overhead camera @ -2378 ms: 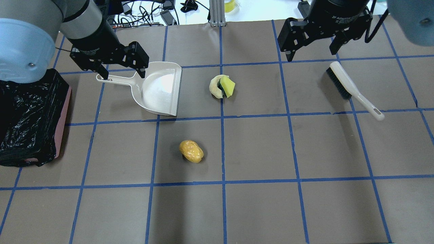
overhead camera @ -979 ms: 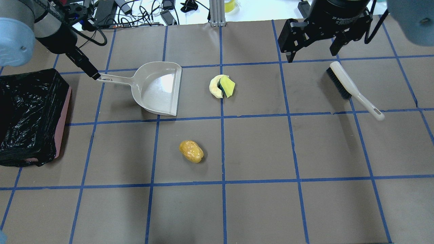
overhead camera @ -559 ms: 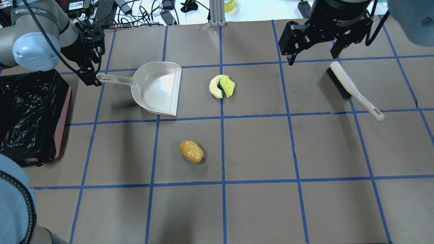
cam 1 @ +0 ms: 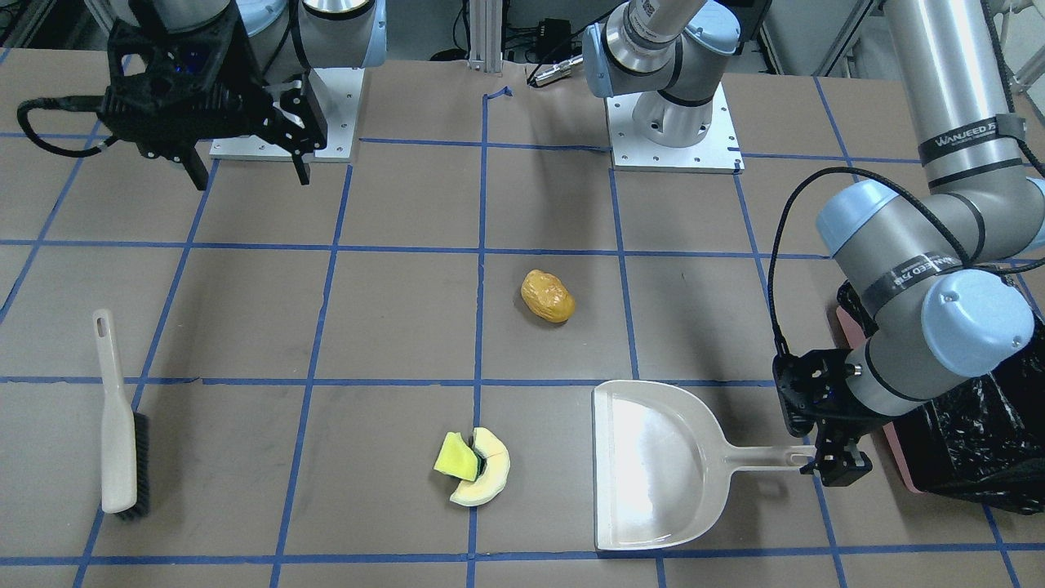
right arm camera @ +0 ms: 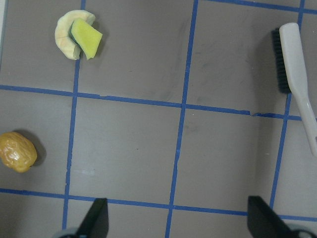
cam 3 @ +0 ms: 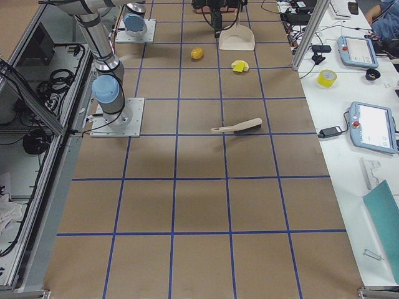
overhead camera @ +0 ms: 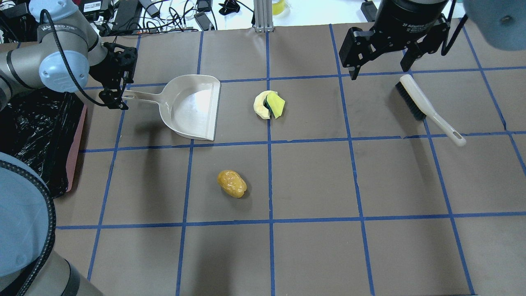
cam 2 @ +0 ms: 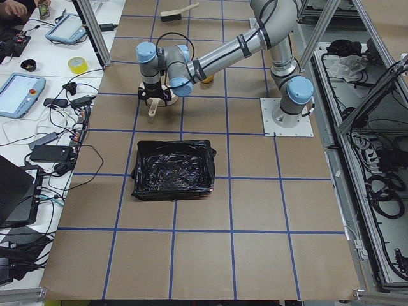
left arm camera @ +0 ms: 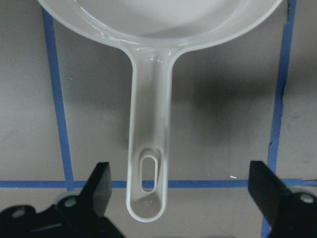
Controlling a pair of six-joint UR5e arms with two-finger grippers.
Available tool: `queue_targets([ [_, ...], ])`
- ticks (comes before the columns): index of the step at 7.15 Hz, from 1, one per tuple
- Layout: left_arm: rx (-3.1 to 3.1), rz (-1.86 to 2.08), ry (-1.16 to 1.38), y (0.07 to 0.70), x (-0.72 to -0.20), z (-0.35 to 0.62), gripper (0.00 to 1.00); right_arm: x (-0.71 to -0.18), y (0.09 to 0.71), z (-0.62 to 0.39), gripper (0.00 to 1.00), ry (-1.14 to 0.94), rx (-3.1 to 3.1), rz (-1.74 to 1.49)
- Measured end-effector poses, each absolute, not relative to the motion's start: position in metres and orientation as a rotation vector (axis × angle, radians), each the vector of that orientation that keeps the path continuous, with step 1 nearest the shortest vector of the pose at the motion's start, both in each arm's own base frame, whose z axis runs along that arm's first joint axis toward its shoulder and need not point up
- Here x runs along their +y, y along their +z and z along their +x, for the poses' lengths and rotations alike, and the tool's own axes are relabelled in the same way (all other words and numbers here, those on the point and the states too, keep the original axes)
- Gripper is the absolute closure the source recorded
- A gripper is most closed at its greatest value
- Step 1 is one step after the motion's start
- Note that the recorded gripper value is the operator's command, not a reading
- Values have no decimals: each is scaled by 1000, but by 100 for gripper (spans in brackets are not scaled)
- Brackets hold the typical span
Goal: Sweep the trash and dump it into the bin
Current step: 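Reach the right gripper to the white-handled brush and grasp its handle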
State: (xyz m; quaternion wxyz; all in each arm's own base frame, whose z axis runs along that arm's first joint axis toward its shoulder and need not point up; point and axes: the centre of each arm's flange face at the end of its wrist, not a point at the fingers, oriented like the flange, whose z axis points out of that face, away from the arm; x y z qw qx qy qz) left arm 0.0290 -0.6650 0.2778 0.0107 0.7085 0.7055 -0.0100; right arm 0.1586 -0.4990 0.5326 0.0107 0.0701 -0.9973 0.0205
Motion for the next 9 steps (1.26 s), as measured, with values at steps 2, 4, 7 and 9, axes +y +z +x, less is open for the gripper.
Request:
queue_targets([
  [2,2195,2207,-38,272,-674,31,5,-542,483,96,1,-24,-3089,439],
  [4,2234,2159,-57,257,-682,32,8,-573,402,16,3,-27,-3004,688],
  [7,2292,2122,-52,241,-682,32,55,-574,311,-66,11,-156,-2868,942],
  [9,2301,2121,-47,237,-682,32,86,-559,275,-87,17,-243,-2847,1011],
])
